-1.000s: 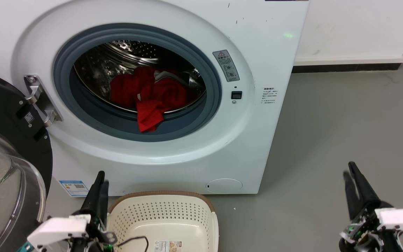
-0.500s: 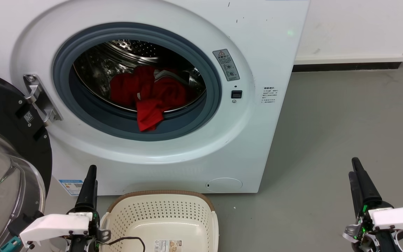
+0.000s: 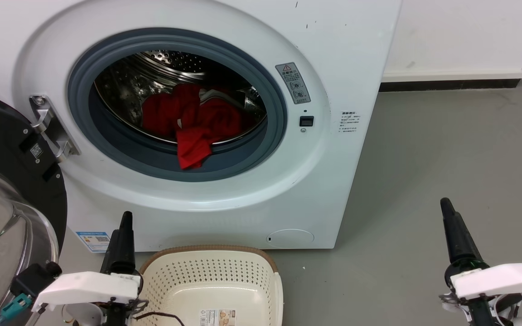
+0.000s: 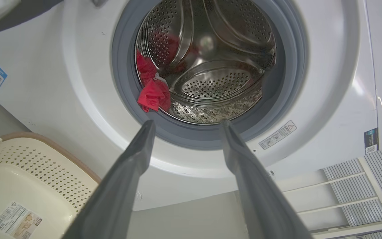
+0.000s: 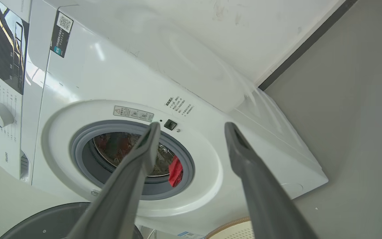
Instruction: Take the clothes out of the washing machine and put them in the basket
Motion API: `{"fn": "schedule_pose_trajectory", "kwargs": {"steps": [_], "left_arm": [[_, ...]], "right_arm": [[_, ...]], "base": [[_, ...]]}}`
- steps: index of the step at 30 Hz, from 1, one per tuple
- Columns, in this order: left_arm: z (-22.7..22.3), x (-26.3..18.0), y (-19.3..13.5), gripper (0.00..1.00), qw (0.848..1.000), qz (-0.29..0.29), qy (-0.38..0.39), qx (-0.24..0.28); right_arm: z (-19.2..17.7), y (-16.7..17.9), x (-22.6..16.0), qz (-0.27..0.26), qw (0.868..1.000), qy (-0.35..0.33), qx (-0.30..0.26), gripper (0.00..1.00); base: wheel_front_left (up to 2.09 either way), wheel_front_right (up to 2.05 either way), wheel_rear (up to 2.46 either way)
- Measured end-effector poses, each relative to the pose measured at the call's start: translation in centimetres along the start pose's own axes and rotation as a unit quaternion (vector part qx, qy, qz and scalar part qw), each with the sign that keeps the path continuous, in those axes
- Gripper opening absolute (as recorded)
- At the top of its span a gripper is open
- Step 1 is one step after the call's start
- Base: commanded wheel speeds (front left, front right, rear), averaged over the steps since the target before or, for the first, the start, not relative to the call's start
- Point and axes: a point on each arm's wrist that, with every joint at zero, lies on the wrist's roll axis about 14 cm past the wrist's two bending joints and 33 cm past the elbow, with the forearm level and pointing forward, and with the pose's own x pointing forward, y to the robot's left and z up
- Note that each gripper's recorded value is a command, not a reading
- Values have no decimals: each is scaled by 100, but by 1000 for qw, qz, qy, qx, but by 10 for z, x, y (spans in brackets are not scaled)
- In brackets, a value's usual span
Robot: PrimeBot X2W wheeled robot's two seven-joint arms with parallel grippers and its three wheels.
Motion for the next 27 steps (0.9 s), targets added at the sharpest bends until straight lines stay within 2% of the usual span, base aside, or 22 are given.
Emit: {"fn": "schedule_pose_trajectory", "kwargs": {"steps": [12,27], "left_arm": [[-2,-2,-5,100,993,1,-5,121],[-2,-5,-12,100,970,-5,-15,241]], "right_arm": [[-6,10,-4,20,991,3,-132,100],[-3,23,-8,44,973,-14,-227,100]], "base": [[0,0,0],[0,0,0]]}}
